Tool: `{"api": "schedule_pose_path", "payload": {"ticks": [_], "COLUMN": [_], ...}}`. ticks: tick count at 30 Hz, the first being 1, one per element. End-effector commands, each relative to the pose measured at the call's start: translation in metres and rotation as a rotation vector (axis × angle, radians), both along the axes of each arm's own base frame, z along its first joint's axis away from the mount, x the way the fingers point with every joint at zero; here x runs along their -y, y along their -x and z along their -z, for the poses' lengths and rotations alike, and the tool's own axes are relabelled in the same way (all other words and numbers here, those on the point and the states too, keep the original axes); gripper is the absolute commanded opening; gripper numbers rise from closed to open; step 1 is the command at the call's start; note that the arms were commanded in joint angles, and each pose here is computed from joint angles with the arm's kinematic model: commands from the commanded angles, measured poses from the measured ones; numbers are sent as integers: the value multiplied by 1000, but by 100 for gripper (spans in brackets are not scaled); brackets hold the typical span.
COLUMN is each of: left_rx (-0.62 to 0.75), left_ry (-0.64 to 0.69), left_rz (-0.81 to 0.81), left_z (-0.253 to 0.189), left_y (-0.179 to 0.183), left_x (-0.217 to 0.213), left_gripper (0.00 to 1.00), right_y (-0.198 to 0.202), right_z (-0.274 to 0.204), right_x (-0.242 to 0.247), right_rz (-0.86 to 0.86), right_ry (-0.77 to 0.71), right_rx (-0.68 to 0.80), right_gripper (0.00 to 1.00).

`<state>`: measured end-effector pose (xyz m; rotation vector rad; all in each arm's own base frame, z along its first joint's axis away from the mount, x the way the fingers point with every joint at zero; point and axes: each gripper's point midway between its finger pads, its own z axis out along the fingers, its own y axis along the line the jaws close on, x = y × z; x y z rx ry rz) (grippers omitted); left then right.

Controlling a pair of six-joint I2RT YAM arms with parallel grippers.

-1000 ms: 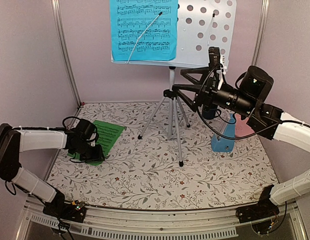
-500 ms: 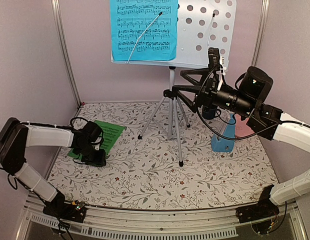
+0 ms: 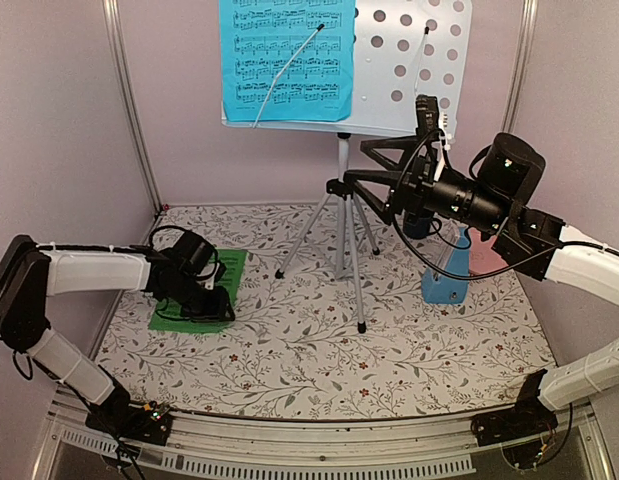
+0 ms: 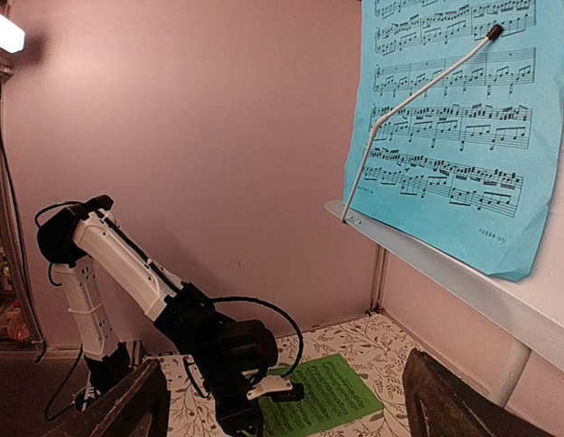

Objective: Set up the instrument practice props

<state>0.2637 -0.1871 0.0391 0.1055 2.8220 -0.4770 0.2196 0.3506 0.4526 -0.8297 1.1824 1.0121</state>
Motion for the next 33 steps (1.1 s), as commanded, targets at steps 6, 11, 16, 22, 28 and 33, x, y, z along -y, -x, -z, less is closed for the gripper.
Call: {"api": "schedule_pose_path", "payload": {"ticks": [6, 11, 16, 22, 28, 33], "left_rx": [23, -1, -22, -37, -33, -9], "left_ry": [-171, -174, -195, -217, -236, -225], "left_rz": [113, 182, 236, 263, 272, 264], "left_z": [-14, -9, 7, 25, 30, 19], "left_y": [-3, 3, 4, 4, 7, 6], "left_x": [-16, -10, -3, -1, 2, 8], "left_gripper": [40, 28, 23, 23, 11, 0], "right_y": [4, 3, 4, 3, 3, -4], "right_z": [-7, -7, -6, -5, -3, 10], "right_x": [6, 5, 3, 3, 1, -1], "right_rz": [13, 10, 1, 0, -4, 15], "right_ry": [-27, -26, -23, -25, -21, -8], "right_rx": [12, 10, 7, -3, -11, -64], "right_gripper": [91, 91, 91, 91, 91, 91]}}
